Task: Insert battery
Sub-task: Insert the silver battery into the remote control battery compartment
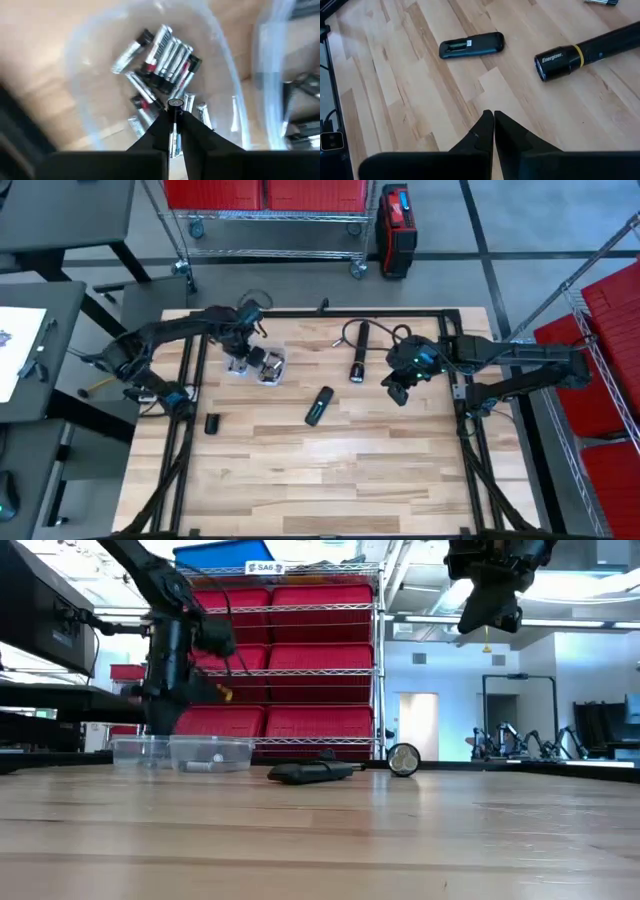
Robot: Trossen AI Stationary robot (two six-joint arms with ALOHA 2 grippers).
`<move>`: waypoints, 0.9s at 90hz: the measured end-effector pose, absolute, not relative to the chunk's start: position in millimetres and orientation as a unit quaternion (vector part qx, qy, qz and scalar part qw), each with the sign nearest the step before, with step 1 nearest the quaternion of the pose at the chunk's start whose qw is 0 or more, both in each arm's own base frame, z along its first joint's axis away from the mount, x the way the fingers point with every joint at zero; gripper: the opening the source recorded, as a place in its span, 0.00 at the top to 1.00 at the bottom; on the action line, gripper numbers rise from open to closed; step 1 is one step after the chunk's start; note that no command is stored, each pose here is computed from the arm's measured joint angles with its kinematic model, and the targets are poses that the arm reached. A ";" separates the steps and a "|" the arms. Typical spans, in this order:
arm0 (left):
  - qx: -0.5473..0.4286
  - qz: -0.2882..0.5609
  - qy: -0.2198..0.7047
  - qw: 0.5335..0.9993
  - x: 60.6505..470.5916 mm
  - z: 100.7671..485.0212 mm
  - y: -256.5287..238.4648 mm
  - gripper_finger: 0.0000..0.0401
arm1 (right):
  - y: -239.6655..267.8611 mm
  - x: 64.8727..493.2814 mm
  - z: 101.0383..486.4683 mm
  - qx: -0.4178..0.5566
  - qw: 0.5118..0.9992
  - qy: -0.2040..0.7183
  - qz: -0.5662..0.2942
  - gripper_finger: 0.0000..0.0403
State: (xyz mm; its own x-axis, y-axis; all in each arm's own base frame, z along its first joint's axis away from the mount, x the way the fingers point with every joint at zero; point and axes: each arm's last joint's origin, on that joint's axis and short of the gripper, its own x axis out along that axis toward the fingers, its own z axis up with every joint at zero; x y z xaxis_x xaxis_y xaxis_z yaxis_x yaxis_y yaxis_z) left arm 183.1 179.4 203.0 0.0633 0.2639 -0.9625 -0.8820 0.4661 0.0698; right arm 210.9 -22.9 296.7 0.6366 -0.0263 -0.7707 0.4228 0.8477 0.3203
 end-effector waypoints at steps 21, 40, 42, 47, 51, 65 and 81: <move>-0.281 0.434 0.441 0.734 179.2 262.9 165.6 1.00 | -22.9 210.9 296.7 0.241 0.872 0.407 -0.127 0.99; -0.281 0.372 0.315 0.827 192.0 309.3 143.4 1.00 | -22.9 211.0 296.8 0.229 0.875 0.408 -0.122 0.99; -0.278 0.360 0.301 0.838 194.6 313.1 140.2 1.00 | -23.0 211.2 297.0 0.228 0.876 0.407 -0.121 0.99; -0.271 0.331 0.273 0.862 201.3 321.0 131.3 1.00 | -23.0 211.9 297.6 0.224 0.879 0.403 -0.118 0.99; -0.272 0.312 0.255 0.874 207.1 325.2 124.2 1.00 | -23.1 212.6 298.1 0.219 0.882 0.400 -0.116 0.99; -0.294 0.263 0.214 0.894 228.6 331.5 100.4 1.00 | -22.3 217.0 291.9 0.204 0.896 0.372 -0.127 0.99; -0.314 0.196 0.202 0.907 264.5 323.9 69.4 1.00 | -12.9 227.8 259.2 0.251 0.916 0.295 -0.101 0.99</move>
